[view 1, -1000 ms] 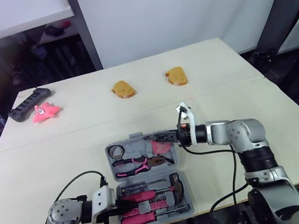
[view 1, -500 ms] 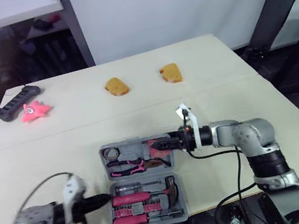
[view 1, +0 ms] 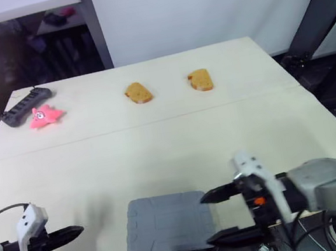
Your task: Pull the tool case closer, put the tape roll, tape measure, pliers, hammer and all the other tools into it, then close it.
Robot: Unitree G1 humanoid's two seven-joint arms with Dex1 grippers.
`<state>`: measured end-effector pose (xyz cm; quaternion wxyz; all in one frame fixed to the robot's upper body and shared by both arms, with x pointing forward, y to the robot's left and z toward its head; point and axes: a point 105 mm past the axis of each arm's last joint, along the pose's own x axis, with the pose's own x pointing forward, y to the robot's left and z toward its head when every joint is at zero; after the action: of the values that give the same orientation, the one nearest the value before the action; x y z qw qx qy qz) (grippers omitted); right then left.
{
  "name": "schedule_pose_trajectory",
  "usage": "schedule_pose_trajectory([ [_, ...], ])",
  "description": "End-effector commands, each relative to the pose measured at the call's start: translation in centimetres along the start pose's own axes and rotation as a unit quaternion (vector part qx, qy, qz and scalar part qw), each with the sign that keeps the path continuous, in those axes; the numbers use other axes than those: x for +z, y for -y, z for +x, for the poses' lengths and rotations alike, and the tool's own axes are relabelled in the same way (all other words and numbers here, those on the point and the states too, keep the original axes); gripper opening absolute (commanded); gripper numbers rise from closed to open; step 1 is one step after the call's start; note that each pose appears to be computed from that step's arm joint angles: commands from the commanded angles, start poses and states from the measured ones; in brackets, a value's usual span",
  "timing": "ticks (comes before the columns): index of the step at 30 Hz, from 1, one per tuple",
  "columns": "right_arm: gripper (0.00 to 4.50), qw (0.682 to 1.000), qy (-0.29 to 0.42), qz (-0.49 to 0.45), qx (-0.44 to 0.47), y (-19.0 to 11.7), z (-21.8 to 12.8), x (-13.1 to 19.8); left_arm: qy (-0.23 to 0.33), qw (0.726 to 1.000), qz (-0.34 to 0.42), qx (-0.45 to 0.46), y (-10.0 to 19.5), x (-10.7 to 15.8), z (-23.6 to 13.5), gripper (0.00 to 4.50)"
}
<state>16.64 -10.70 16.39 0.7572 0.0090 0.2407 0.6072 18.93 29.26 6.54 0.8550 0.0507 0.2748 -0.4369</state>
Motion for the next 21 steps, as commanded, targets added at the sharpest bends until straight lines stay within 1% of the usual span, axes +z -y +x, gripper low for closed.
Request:
schedule_pose_trajectory([
  [1,4.46,0.997,0.005,-0.034,-0.062,0.6,-2.4,-0.4,0.015,1.000,0.005,-0.008,0.2,1.5,-0.6,0.00],
  [5,4.46,0.988,-0.011,-0.055,-0.147,2.6,-5.8,-2.3,0.015,0.999,0.026,-0.018,0.7,3.0,-1.2,0.00],
  [8,4.46,0.972,-0.024,-0.083,-0.218,4.7,-8.4,-3.5,0.016,0.998,0.053,-0.012,1.2,4.4,-1.7,0.00],
  [11,4.46,0.973,-0.021,-0.103,-0.207,4.7,-8.8,-3.9,0.038,0.999,0.033,-0.015,1.6,5.1,-1.6,0.00],
  [14,4.46,0.972,-0.029,-0.112,-0.205,5.2,-8.9,-4.4,0.023,0.999,0.047,-0.014,1.7,4.6,-1.4,0.00],
  [21,4.46,0.973,-0.025,-0.111,-0.201,5.8,-9.0,-4.7,0.027,0.998,0.057,0.002,1.0,5.0,-1.6,0.00],
])
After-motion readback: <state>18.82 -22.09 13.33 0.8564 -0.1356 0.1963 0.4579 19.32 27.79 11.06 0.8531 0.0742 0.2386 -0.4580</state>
